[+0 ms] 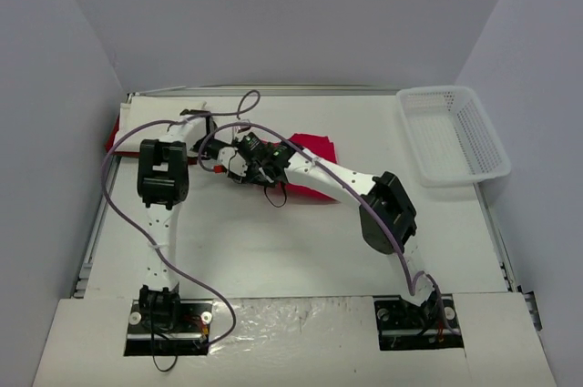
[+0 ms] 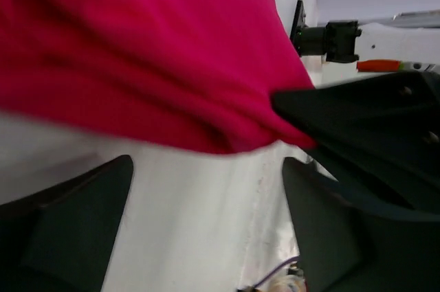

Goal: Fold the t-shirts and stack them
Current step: Put the neatly folded tshirt into the corner of the board with the left arm

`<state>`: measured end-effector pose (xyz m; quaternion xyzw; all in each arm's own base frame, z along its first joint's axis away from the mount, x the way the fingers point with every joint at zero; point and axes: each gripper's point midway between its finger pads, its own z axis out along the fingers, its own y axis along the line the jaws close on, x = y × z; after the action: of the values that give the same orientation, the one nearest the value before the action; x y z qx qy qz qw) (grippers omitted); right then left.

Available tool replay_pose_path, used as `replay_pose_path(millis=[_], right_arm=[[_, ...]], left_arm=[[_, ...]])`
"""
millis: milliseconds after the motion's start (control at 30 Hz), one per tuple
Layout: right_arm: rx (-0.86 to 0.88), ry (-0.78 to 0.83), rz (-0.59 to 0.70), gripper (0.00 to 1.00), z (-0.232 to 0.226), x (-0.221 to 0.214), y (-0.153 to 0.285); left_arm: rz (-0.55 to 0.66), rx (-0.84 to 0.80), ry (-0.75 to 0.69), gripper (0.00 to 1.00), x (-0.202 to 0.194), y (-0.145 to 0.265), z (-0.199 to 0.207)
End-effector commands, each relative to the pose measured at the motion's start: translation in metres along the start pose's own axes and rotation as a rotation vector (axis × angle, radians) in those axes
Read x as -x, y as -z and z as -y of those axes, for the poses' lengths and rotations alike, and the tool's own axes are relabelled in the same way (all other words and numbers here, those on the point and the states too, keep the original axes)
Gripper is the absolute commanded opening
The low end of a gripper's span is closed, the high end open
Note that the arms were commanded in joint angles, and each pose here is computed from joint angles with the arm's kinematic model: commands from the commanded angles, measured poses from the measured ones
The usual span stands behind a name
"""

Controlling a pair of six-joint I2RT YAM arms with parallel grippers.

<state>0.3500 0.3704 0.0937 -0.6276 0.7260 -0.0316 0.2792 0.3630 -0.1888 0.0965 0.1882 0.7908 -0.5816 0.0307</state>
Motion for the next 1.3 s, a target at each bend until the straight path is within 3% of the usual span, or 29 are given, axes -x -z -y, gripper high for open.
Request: replay_pose_path(millis=[0, 233, 467, 767, 1200, 1267], right_arm=[[-0.015, 0.033, -0.001, 0.0, -0.002, 0.0, 0.029], [-0.01, 0.052, -0.039, 0.0, -0.006, -0.007, 0.016], [0.004, 0.075, -0.046, 0.0, -0.018, -0.004, 0.012], [-0.008, 0.127, -0.02, 0.0, -0.032, 0.019, 0.019], [-0.021, 0.171, -0.072, 0.0, -0.042, 0.015, 0.002], [-0.031, 0.174, -0.079, 0.0, -0.04, 0.014, 0.002]], left_arm=[[-0.007, -0.18, 0.109, 0.94, -0.004, -0.009, 0.036], [0.026, -0.233, 0.188, 0.94, -0.003, -0.021, 0.012], [0.059, -0.249, 0.167, 0.94, 0.0, -0.017, 0.024], [0.012, -0.255, 0.219, 0.94, -0.003, -0.033, 0.017], [-0.042, -0.164, 0.172, 0.94, 0.007, -0.034, -0.013], [-0.058, -0.129, 0.182, 0.98, 0.005, -0.038, -0.021]])
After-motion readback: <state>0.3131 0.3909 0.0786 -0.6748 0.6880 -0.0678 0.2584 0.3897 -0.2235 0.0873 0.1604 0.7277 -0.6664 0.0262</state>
